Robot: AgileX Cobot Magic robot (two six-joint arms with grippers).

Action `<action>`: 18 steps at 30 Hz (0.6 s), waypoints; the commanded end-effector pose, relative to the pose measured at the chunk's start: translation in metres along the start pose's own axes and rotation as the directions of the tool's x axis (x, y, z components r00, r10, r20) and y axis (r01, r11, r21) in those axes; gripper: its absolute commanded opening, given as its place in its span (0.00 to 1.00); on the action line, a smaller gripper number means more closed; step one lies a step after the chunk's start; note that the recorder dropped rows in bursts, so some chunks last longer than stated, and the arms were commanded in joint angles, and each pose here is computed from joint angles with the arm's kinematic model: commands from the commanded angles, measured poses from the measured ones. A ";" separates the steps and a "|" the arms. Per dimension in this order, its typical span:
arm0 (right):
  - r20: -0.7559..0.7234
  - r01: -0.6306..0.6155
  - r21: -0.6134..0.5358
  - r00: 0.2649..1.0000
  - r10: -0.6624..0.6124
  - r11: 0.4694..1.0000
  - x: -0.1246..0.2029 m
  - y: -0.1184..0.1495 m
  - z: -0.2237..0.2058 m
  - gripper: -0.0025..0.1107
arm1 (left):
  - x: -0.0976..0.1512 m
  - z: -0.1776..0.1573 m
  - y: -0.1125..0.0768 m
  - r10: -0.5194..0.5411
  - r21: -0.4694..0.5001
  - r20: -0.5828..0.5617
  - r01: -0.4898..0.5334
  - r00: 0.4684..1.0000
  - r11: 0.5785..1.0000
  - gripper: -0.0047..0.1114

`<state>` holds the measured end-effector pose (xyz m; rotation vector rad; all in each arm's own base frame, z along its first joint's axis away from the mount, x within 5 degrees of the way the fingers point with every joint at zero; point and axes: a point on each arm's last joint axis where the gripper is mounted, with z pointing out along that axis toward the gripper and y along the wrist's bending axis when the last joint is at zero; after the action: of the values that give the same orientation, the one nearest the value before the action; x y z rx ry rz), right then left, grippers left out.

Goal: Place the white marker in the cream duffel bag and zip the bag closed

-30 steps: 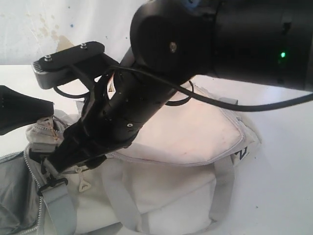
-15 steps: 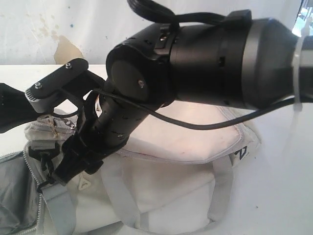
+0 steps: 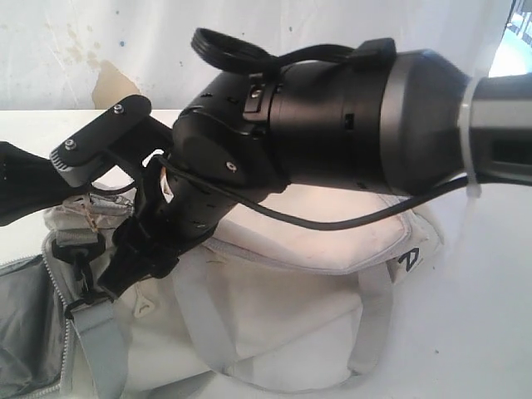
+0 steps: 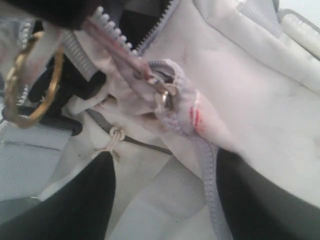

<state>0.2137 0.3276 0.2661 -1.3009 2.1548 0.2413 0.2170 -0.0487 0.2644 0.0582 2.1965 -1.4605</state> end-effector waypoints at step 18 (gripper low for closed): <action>0.058 -0.146 -0.033 0.987 0.148 0.989 -0.006 -0.002 -0.031 0.50 | -0.002 -0.001 -0.006 0.018 0.026 0.023 -0.019 1.000 0.999 0.04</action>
<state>0.2064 0.3160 0.2914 -1.1689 2.2014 0.3074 0.2171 -0.0487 0.2645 0.0674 2.1916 -1.4563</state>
